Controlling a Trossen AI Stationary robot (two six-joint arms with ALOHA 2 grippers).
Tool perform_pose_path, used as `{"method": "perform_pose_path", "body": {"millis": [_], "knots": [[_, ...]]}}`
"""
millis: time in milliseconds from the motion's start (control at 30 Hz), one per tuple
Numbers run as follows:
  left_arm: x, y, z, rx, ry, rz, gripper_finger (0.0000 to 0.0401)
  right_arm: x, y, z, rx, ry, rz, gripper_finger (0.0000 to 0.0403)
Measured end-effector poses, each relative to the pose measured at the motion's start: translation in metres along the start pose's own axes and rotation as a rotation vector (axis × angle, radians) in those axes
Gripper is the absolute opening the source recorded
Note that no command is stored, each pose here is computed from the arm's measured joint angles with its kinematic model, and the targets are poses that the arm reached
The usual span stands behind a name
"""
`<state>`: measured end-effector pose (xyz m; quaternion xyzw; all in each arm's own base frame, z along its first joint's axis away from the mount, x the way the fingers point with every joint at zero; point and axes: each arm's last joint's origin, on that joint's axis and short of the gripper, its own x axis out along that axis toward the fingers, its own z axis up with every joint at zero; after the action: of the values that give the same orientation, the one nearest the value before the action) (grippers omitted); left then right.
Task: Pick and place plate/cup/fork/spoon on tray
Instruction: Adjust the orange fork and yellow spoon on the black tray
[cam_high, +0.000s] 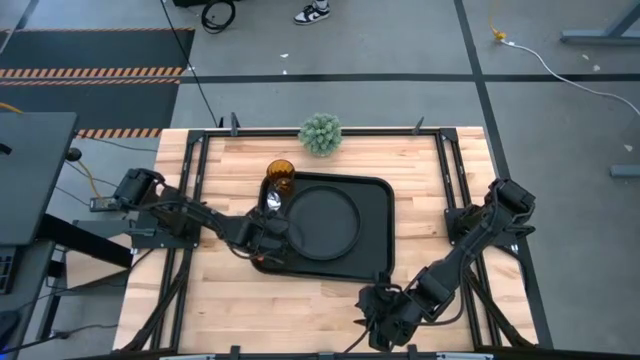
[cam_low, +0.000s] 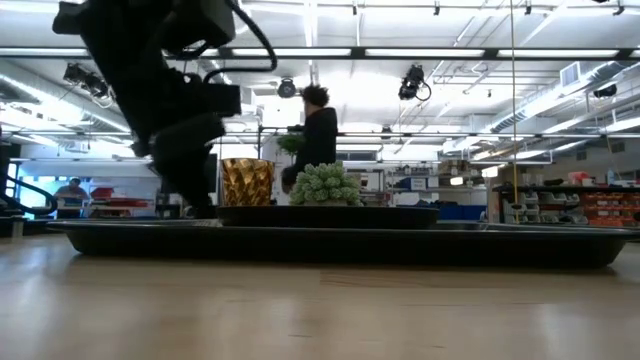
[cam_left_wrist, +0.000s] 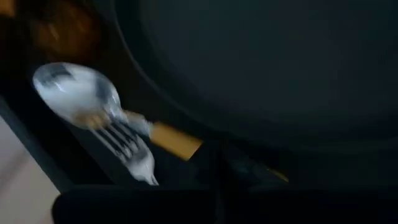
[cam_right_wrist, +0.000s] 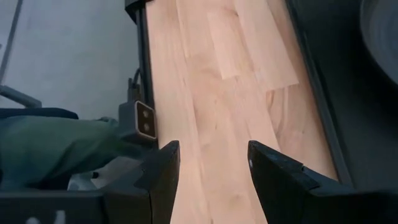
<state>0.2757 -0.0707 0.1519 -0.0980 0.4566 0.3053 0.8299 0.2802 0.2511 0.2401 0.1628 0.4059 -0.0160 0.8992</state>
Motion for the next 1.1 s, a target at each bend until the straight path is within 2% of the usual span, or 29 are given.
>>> {"method": "perform_pose_path", "body": {"millis": [167, 333, 567, 667, 767, 933, 1100], "knots": [[0.009, 0.003, -0.012, -0.012, 0.081, -0.025, 0.0006, -0.003, 0.006, -0.004, -0.007, -0.007, 0.024, 0.0197], [0.011, 0.002, -0.020, -0.013, 0.092, -0.051, 0.0006, -0.004, 0.008, -0.005, -0.008, -0.023, 0.032, 0.0197], [0.001, -0.011, -0.032, 0.070, 0.172, -0.185, 0.0008, -0.004, 0.007, -0.004, -0.026, -0.033, 0.020, 0.0197], [-0.003, -0.015, -0.034, 0.076, 0.184, -0.207, 0.0008, -0.004, 0.007, -0.004, -0.045, -0.033, 0.019, 0.0197], [-0.007, -0.018, -0.030, 0.073, 0.150, -0.202, 0.0008, -0.003, 0.006, -0.003, -0.068, -0.034, 0.015, 0.0197], [-0.009, -0.020, -0.012, 0.043, 0.010, -0.166, 0.0008, -0.001, 0.003, 0.001, -0.064, -0.036, 0.006, 0.0197], [-0.004, -0.016, -0.004, 0.034, -0.012, -0.152, 0.0008, -0.001, 0.003, 0.000, -0.065, -0.033, 0.009, 0.0197]]}}
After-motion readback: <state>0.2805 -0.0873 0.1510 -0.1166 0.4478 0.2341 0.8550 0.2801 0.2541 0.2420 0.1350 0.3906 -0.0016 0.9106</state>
